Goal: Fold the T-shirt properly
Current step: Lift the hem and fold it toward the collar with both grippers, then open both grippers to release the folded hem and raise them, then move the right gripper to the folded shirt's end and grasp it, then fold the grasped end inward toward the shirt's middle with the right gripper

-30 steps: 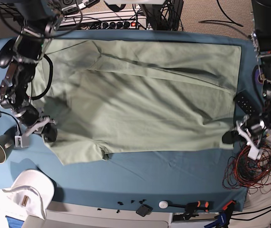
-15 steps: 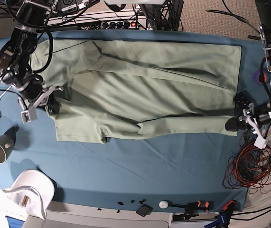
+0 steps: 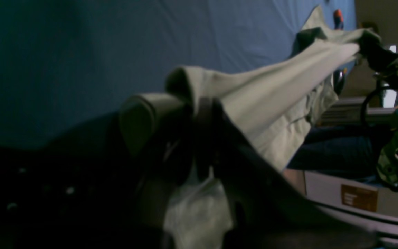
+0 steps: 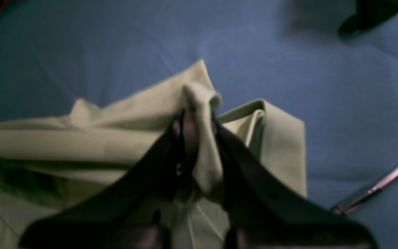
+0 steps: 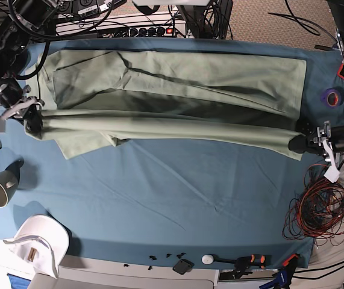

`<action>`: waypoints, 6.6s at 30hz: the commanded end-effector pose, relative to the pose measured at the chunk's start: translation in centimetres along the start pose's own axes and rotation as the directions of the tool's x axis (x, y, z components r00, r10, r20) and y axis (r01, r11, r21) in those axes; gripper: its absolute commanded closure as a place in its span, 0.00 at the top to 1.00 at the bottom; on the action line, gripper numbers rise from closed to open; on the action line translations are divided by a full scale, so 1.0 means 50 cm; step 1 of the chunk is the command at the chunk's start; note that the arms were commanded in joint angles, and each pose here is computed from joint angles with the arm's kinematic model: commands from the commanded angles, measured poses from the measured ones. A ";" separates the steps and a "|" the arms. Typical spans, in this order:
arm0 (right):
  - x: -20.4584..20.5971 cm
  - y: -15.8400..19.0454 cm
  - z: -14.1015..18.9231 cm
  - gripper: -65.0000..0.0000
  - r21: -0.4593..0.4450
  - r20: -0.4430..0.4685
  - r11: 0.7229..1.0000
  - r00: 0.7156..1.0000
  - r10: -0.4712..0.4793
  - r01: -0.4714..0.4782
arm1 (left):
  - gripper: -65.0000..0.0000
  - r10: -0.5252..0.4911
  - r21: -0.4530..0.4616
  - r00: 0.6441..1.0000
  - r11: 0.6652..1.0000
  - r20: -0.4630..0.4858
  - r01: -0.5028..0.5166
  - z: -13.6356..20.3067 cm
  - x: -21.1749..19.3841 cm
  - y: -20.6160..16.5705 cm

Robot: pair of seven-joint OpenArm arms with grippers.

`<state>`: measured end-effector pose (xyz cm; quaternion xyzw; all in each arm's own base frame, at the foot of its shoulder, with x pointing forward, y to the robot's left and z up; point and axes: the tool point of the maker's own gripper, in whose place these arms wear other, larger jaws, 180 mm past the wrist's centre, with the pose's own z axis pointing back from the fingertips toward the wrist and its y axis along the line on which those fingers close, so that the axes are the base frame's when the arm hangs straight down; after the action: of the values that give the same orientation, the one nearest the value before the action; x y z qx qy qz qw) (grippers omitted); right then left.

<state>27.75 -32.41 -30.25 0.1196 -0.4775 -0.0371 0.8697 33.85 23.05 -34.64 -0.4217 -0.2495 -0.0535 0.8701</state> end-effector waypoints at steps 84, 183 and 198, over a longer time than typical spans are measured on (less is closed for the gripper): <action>0.037 -0.101 -0.181 0.39 -0.198 -0.079 0.963 0.976 -0.201 0.182 | 0.41 -0.101 0.066 0.960 0.994 0.260 0.086 0.135 0.082 -0.016; -0.217 0.280 0.096 0.00 0.378 -0.352 0.919 0.901 0.252 -0.110 | 0.41 -0.100 0.064 0.960 0.994 0.260 0.086 0.133 0.081 -0.017; -0.192 0.285 0.089 0.44 0.374 -0.286 0.921 0.931 0.229 -0.112 | 0.58 -0.075 0.104 0.972 0.993 0.224 0.052 0.154 0.040 0.010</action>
<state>17.53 -17.56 -33.41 0.2367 -0.3168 0.1395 0.9078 31.89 28.43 -32.05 -0.3822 -0.3368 -0.0112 0.8604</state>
